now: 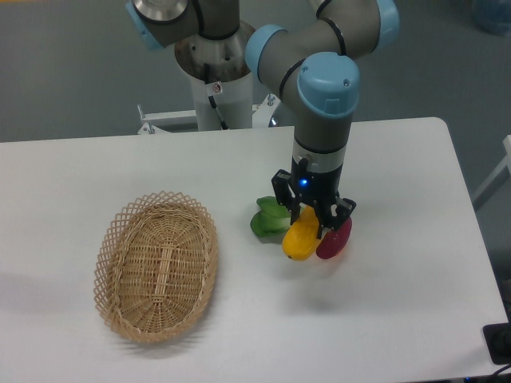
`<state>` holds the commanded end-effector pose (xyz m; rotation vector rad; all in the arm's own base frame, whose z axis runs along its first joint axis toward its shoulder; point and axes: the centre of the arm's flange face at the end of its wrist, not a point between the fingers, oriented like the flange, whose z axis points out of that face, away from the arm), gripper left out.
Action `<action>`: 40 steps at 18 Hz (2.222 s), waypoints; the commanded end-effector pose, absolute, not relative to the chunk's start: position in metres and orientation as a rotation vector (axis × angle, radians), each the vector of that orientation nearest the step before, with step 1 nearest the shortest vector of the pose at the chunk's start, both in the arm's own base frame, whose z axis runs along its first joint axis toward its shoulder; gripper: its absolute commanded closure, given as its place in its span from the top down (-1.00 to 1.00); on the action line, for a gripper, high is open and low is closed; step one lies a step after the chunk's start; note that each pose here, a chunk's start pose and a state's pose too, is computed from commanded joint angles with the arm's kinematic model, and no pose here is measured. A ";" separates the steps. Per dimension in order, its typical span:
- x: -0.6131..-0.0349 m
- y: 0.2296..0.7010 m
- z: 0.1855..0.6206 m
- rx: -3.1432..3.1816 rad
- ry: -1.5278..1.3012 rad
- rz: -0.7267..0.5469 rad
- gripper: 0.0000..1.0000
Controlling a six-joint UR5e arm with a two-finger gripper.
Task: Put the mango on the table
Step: 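Close the gripper around the yellow mango beside the red fruit, then lift the held mango and carry it toward the wicker basket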
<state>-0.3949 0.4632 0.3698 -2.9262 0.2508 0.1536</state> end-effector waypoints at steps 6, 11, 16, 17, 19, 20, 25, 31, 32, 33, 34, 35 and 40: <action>-0.396 0.463 0.373 -2.922 0.249 0.163 -0.26; -0.398 0.462 0.373 -2.921 0.253 0.167 -0.26; -0.402 0.458 0.372 -2.919 0.272 0.172 -0.26; -0.402 0.459 0.372 -2.918 0.272 0.174 -0.26; -0.401 0.461 0.370 -2.917 0.241 0.170 -0.27; -0.401 0.464 0.368 -2.914 0.196 0.170 -0.26; -0.392 0.487 0.340 -2.848 -0.068 0.160 -0.25; -0.372 0.512 0.293 -2.858 -0.202 0.088 -0.25; -0.368 0.514 0.287 -2.865 -0.208 0.074 -0.25; -0.365 0.515 0.283 -2.870 -0.214 0.064 -0.25; -0.361 0.514 0.278 -2.878 -0.218 0.051 -0.25; -0.353 0.517 0.274 -2.885 -0.211 0.039 -0.25; -0.343 0.522 0.255 -2.906 -0.264 0.005 -0.23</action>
